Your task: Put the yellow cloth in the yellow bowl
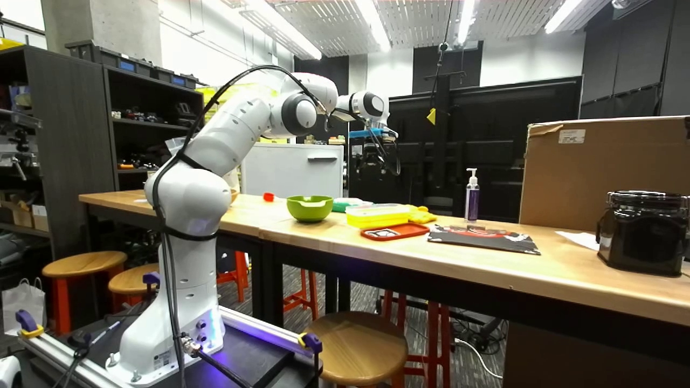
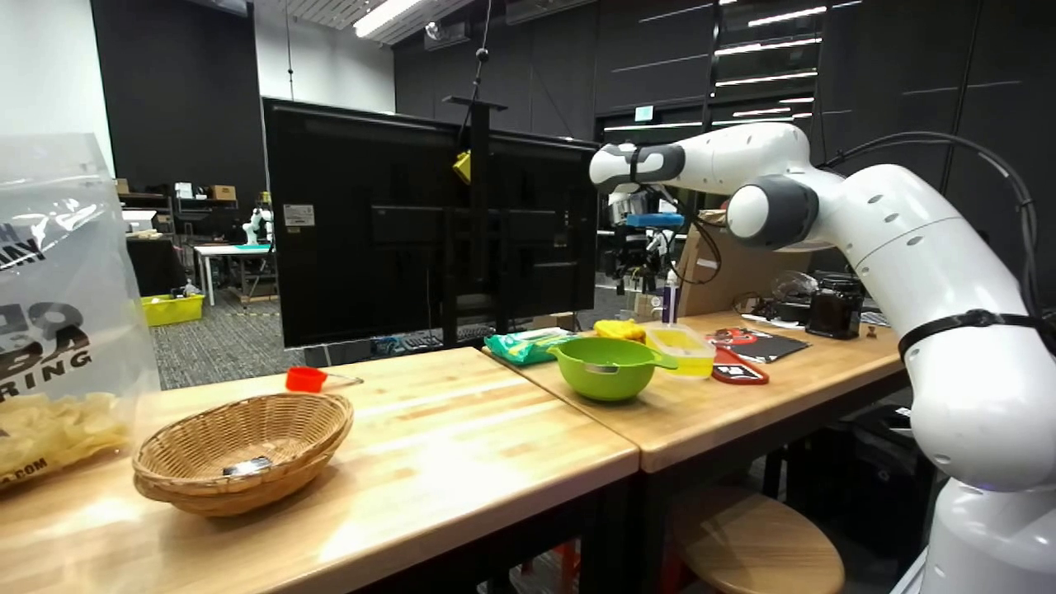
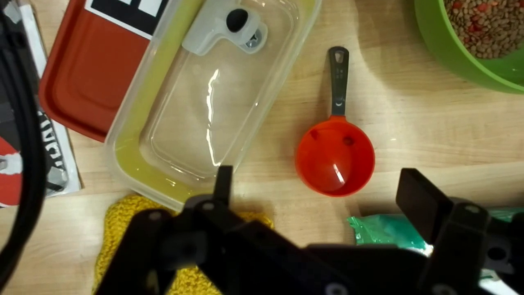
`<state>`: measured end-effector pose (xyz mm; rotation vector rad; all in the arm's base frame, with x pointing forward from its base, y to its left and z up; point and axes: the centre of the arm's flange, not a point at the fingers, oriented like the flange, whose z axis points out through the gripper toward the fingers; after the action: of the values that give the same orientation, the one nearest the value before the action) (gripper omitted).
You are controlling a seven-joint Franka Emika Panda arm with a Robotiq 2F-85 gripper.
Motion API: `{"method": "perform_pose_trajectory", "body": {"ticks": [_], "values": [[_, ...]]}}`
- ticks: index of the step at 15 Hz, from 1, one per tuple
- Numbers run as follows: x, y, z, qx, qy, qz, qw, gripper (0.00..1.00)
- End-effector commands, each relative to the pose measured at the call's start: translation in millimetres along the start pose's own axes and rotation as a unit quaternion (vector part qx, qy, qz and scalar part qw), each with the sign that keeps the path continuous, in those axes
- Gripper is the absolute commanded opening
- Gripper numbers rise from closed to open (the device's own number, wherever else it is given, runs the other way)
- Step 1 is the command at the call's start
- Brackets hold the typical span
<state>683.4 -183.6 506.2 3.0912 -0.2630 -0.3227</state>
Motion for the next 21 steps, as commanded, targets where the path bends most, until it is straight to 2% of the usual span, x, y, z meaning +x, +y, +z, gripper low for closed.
{"method": "perform_pose_trajectory", "body": {"ticks": [1,5,8,12,16,21], "values": [[27.7,-2.2,0.2,0.031,0.041,-0.021,0.9985,1.0],[64.9,-2.3,1.8,0.069,0.104,-0.038,0.9915,1.0],[88.1,8.5,8.6,0.045,0.139,-0.051,0.988,1.0],[115.5,43.1,31.3,0.021,0.171,-0.049,0.9838,1.0],[128.8,84.8,68.8,0.023,0.182,-0.037,0.9823,1.0],[137.9,108.5,114.6,0.009,0.152,-0.043,0.9875,1.0]]}}
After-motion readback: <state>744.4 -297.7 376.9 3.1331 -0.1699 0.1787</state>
